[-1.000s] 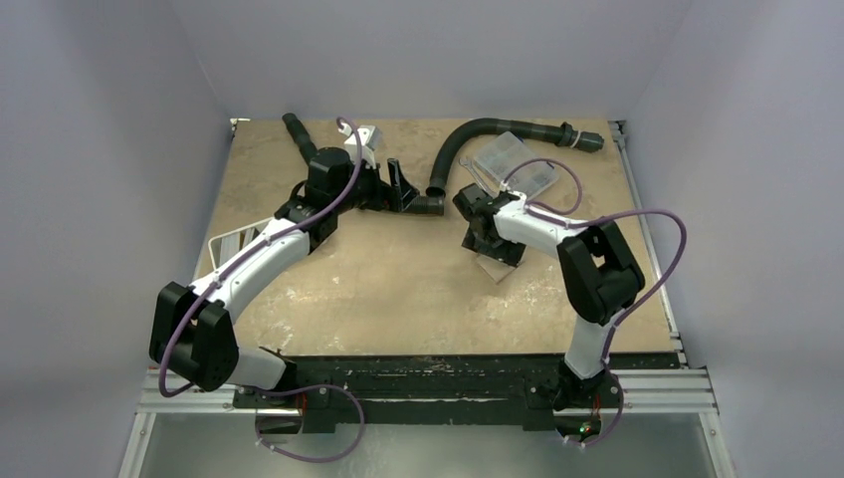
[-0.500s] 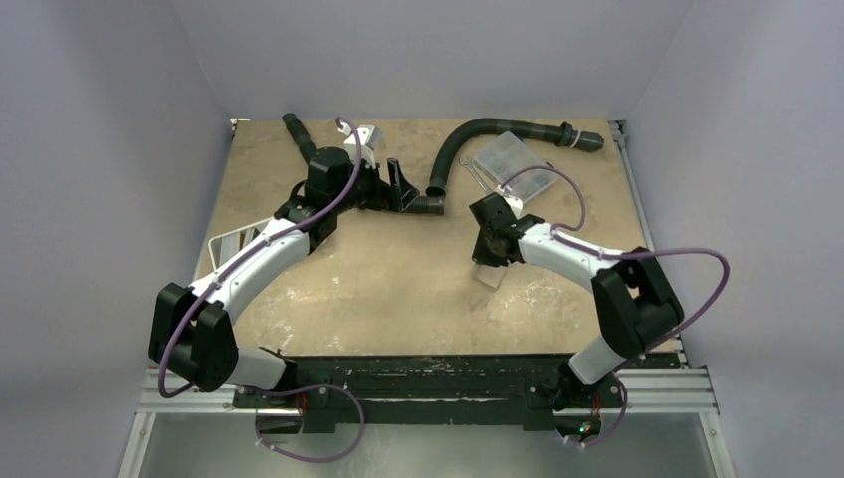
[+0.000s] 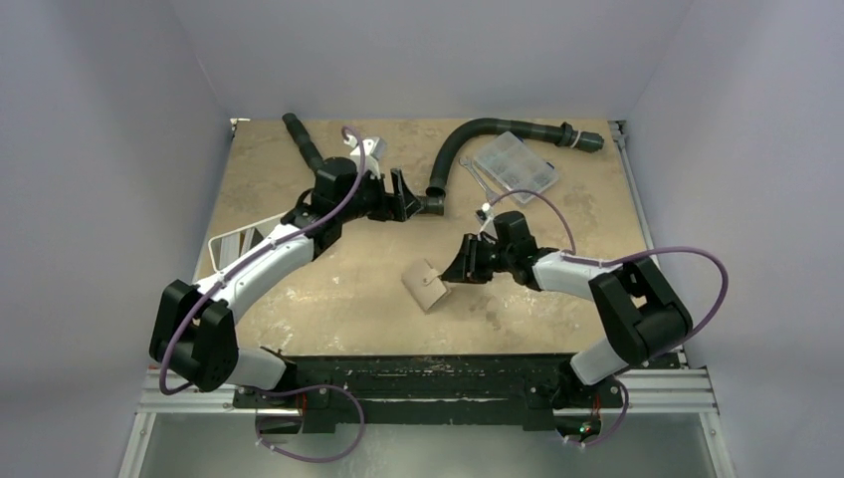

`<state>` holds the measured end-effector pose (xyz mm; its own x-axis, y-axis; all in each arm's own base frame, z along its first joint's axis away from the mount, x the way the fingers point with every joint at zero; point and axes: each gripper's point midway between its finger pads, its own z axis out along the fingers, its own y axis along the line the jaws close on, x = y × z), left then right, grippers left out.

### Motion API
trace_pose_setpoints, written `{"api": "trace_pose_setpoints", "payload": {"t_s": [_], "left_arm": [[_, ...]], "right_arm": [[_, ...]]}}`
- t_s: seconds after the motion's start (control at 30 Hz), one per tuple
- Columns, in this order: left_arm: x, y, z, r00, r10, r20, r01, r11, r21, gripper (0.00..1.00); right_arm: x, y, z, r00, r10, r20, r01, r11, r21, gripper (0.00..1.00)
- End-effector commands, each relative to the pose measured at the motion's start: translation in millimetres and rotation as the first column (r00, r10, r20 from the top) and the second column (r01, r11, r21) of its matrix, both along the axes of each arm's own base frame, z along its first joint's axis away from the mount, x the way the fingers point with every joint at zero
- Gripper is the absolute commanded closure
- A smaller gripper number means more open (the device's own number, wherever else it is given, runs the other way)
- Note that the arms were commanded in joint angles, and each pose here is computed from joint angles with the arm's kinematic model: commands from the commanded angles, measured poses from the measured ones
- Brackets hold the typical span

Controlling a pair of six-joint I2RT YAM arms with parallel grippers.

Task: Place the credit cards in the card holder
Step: Open the card holder at the center of the board.

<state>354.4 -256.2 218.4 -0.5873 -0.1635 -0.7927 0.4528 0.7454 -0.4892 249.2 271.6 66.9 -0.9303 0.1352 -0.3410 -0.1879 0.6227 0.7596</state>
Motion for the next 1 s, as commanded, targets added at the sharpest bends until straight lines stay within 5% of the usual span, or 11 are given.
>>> {"api": "trace_pose_setpoints", "payload": {"t_s": [0.0, 0.13, 0.4, 0.57, 0.8, 0.97], "left_arm": [[-23.4, -7.8, -30.9, 0.993, -0.025, -0.116, 0.017, 0.998, -0.067, 0.23], [-44.0, -6.8, -61.4, 0.979, -0.028, -0.2, 0.011, 0.996, -0.083, 0.34], [-63.9, -33.2, -111.4, 0.922, -0.099, -0.374, 0.008, 0.971, -0.24, 1.0], [-70.0, -29.4, -143.4, 0.896, -0.059, -0.44, -0.028, 0.982, -0.189, 1.0], [-78.4, -11.0, -183.2, 0.858, 0.037, -0.512, -0.084, 0.994, -0.069, 1.0], [-84.7, -1.5, -201.0, 0.837, 0.077, -0.542, -0.094, 0.996, -0.004, 1.0]], "right_arm": [[19.7, -45.2, -16.0, 0.995, -0.047, 0.093, 0.062, 0.985, -0.16, 0.55], [19.3, -71.0, -5.0, 0.971, -0.025, 0.24, 0.124, 0.905, -0.407, 0.37], [6.9, -16.2, 23.5, 0.925, 0.169, 0.339, -0.063, 0.952, -0.3, 0.46], [9.7, 21.6, 30.3, 0.87, 0.262, 0.417, -0.09, 0.917, -0.389, 0.54], [17.9, 34.1, 25.7, 0.717, 0.447, 0.534, -0.027, 0.784, -0.62, 0.39], [26.1, 37.6, 10.7, 0.721, 0.478, 0.502, -0.03, 0.745, -0.666, 0.36]]}}
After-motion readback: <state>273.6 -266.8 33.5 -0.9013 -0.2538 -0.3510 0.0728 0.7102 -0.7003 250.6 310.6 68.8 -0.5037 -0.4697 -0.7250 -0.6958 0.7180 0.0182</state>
